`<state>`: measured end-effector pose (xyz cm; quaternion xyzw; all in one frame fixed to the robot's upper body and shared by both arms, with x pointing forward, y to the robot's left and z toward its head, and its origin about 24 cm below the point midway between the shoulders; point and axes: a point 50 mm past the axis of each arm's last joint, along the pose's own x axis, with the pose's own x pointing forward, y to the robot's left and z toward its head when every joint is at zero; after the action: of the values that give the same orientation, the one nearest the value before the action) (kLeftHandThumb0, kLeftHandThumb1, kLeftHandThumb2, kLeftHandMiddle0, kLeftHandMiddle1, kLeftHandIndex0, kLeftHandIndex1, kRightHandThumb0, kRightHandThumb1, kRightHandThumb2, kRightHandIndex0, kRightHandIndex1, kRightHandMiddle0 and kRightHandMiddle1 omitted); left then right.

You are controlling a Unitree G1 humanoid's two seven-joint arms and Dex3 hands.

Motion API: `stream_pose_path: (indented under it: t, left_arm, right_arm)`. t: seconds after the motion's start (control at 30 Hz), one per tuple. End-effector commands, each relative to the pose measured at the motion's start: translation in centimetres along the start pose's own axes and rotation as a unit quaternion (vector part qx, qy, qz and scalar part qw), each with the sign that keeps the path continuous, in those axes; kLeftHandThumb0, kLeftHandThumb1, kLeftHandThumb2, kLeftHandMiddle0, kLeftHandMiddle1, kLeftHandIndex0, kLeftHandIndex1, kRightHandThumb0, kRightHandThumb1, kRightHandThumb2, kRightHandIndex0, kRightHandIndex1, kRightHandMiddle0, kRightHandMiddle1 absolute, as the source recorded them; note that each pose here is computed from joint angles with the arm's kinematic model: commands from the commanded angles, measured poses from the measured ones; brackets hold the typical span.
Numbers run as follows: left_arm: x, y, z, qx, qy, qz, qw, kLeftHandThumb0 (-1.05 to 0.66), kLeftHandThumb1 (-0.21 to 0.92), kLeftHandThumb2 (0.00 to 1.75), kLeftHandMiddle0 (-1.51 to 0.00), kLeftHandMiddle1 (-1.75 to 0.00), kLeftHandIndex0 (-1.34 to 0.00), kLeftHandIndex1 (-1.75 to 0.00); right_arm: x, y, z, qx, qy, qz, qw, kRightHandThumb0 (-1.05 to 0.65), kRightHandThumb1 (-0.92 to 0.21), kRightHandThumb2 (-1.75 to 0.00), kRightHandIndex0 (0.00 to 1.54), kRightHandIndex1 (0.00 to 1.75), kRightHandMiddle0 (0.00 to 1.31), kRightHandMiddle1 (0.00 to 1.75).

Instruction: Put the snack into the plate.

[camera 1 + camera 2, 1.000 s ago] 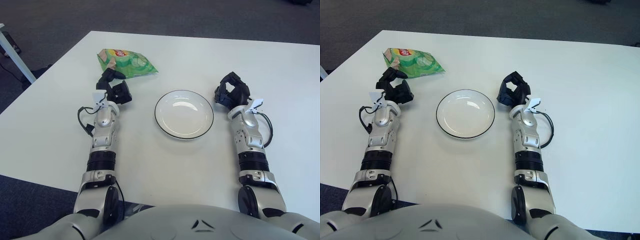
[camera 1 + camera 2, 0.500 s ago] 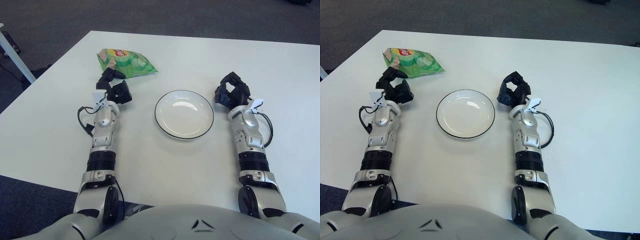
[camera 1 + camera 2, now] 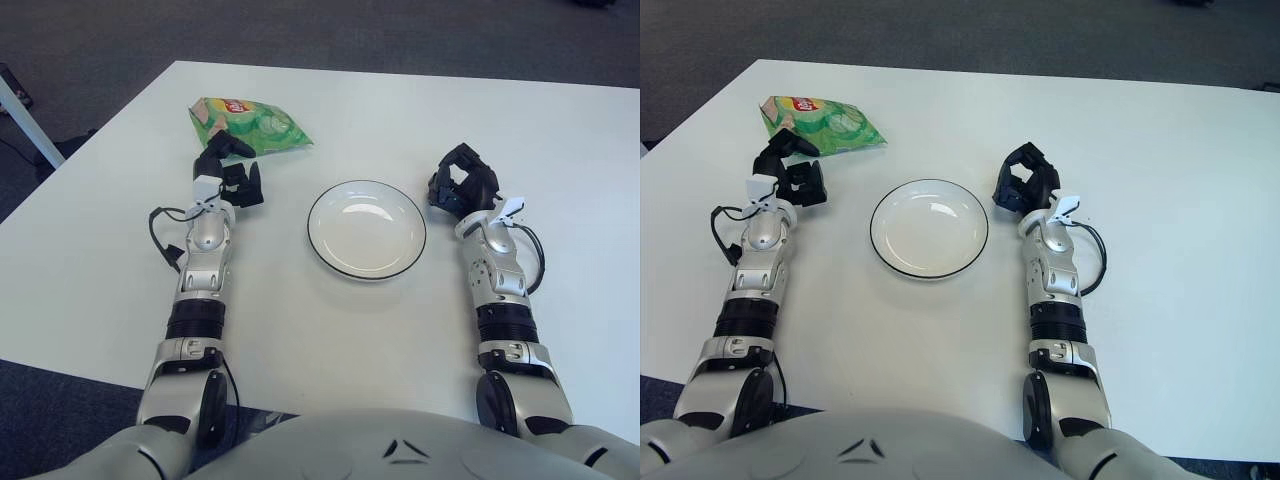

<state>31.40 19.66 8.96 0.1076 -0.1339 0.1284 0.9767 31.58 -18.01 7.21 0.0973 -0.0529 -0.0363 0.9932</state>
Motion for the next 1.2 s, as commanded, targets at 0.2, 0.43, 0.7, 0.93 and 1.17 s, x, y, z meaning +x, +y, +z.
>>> stream_pose_path:
  t: [0.2, 0.43, 0.7, 0.93, 1.17]
  left_arm:
    - [1.2, 1.0, 1.0, 0.126, -0.037, 0.038, 0.991, -0.48, 0.32, 1.31, -1.32, -1.75, -0.61, -1.75]
    - [2.4, 1.5, 2.5, 0.227, -0.089, 0.045, 0.969, -0.49, 0.30, 1.33, -1.31, -1.75, -0.63, -1.75]
    - [3.0, 1.7, 4.1, 0.280, -0.136, 0.025, 0.950, -0.49, 0.30, 1.34, -1.32, -1.75, -0.63, -1.75]
    - [2.5, 1.9, 7.6, 0.292, -0.187, -0.009, 0.938, -0.49, 0.30, 1.34, -1.32, -1.75, -0.63, -1.75]
    - [2.2, 2.2, 9.4, 0.330, -0.209, -0.029, 0.920, -0.49, 0.29, 1.35, -1.30, -1.75, -0.64, -1.75]
  right_arm:
    - [-1.6, -1.2, -2.2, -0.023, 0.032, -0.017, 0.999, -0.47, -0.36, -1.27, 1.19, 1.75, 0.58, 1.75]
    - [-1.6, -1.2, -2.3, -0.031, 0.031, -0.017, 0.999, -0.47, -0.37, -1.26, 1.17, 1.75, 0.57, 1.75]
    - [-1.5, -1.2, -2.3, -0.035, 0.033, -0.017, 0.999, -0.46, -0.39, -1.23, 1.14, 1.75, 0.56, 1.75]
    - [-1.6, -1.3, -2.4, -0.042, 0.036, -0.019, 0.998, -0.45, -0.41, -1.21, 1.13, 1.75, 0.54, 1.75]
    - [-1.5, -1.3, -2.5, -0.056, 0.044, -0.019, 0.997, -0.45, -0.42, -1.19, 1.13, 1.75, 0.54, 1.75]
